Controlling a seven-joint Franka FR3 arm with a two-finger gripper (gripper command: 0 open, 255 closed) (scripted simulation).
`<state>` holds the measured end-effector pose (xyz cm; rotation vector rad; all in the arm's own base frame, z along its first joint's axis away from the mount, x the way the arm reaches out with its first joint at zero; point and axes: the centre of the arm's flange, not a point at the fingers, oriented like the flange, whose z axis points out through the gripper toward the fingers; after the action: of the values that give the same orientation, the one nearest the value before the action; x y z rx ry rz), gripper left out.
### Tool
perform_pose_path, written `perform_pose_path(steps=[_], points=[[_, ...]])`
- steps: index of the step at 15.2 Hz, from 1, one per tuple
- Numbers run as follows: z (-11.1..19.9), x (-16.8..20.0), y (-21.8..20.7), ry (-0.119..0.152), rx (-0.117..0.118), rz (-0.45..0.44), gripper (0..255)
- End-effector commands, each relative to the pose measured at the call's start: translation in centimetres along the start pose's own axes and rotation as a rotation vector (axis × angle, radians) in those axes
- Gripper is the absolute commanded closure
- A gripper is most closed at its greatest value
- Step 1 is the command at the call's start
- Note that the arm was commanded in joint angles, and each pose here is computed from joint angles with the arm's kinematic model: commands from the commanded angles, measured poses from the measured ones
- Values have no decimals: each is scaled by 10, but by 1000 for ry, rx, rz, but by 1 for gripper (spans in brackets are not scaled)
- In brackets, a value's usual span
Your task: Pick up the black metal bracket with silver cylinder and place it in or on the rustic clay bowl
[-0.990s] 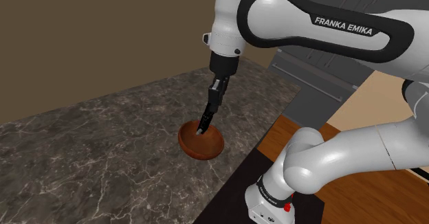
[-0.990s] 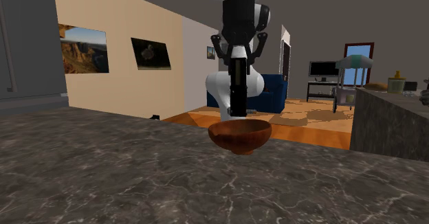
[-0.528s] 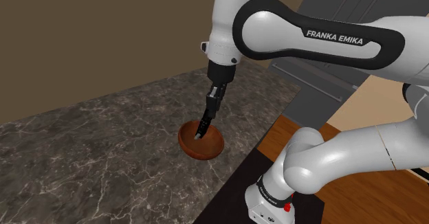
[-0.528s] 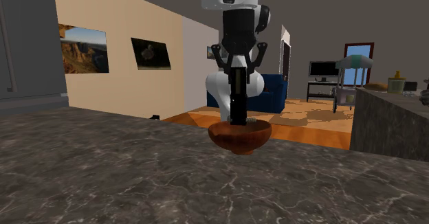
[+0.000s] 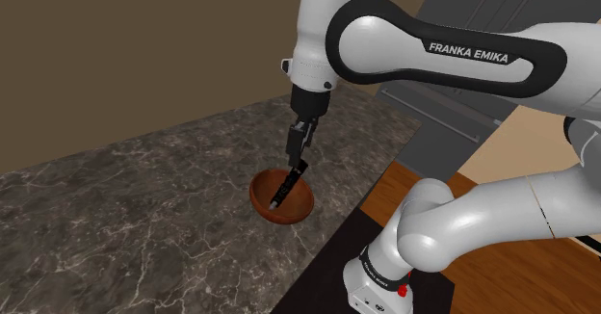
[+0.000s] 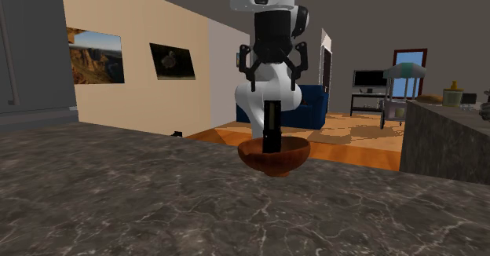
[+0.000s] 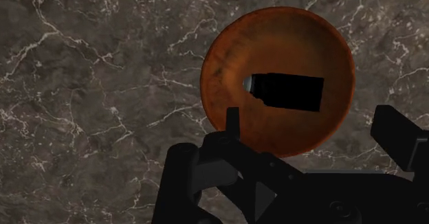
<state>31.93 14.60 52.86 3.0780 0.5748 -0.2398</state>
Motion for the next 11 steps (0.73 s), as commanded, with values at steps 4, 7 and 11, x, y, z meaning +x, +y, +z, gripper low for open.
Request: perform_pose_path(steps=[4,7,11], points=[[-26,0,0,0,0,0,0],[-50,0,0,0,0,0,0],[-50,0,0,0,0,0,0]])
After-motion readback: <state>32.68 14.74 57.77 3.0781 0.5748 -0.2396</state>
